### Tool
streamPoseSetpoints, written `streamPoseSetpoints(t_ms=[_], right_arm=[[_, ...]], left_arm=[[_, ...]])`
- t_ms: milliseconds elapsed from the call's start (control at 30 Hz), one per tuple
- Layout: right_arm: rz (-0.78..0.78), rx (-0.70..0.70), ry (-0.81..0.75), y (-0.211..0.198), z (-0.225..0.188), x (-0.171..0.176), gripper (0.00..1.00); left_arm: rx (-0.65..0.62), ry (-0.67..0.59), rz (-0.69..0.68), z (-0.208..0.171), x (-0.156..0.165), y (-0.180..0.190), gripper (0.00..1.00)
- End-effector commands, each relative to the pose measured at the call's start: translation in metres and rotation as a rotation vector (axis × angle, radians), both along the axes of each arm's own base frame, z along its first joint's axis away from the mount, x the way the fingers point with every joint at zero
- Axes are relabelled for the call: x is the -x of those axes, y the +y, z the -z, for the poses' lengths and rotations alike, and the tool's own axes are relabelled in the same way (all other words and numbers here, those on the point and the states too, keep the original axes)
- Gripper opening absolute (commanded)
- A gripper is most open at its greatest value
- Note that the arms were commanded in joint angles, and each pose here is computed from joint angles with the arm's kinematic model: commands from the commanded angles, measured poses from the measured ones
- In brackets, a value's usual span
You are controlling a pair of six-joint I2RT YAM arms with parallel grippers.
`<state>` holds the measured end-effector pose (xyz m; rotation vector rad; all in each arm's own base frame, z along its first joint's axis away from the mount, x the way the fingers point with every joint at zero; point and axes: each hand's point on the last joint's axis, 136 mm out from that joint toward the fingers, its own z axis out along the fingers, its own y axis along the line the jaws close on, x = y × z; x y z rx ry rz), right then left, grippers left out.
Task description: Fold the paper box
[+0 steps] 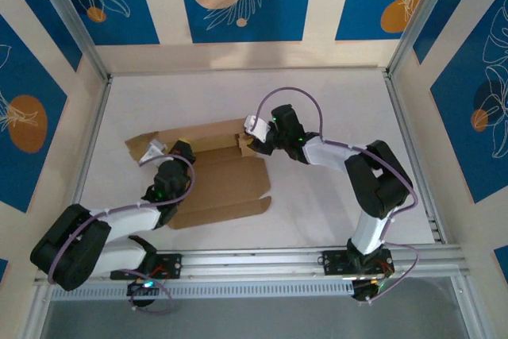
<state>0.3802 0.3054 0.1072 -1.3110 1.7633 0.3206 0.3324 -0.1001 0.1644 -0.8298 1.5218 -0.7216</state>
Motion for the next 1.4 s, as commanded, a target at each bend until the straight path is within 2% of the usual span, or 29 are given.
streamPoseSetpoints(t_ms=[0, 267, 533, 600, 800, 1000, 1167, 1367], right_arm=[[0.046, 0.04, 0.014, 0.01, 0.016, -0.002, 0.34], [0.16, 0.072, -0.026, 0.005, 0.022, -0.014, 0.32], [0.303, 0.131, -0.045, 0.005, 0.032, -0.031, 0.21], [0.325, 0.135, -0.047, 0.005, 0.034, -0.033, 0.21], [0.418, 0.131, -0.077, 0.0, 0.027, -0.044, 0.12], [0.454, 0.148, -0.144, 0.004, 0.017, -0.052, 0.13], [0.569, 0.196, -0.232, -0.002, 0.007, -0.069, 0.12], [0.604, 0.17, -0.272, 0.008, -0.002, -0.073, 0.12]], left_arm=[[-0.013, 0.031, 0.048, 0.012, 0.002, -0.008, 0.0], [0.029, 0.018, 0.052, -0.002, 0.002, -0.009, 0.0], [0.109, 0.006, 0.063, -0.011, 0.0, -0.014, 0.0], [0.122, 0.002, 0.065, -0.015, -0.001, -0.015, 0.0], [0.165, 0.013, 0.056, -0.021, 0.001, -0.014, 0.0], [0.25, 0.02, 0.045, -0.032, -0.002, -0.015, 0.0], [0.306, 0.026, 0.036, -0.049, -0.001, -0.017, 0.0], [0.34, 0.02, 0.048, -0.059, -0.002, -0.023, 0.0]])
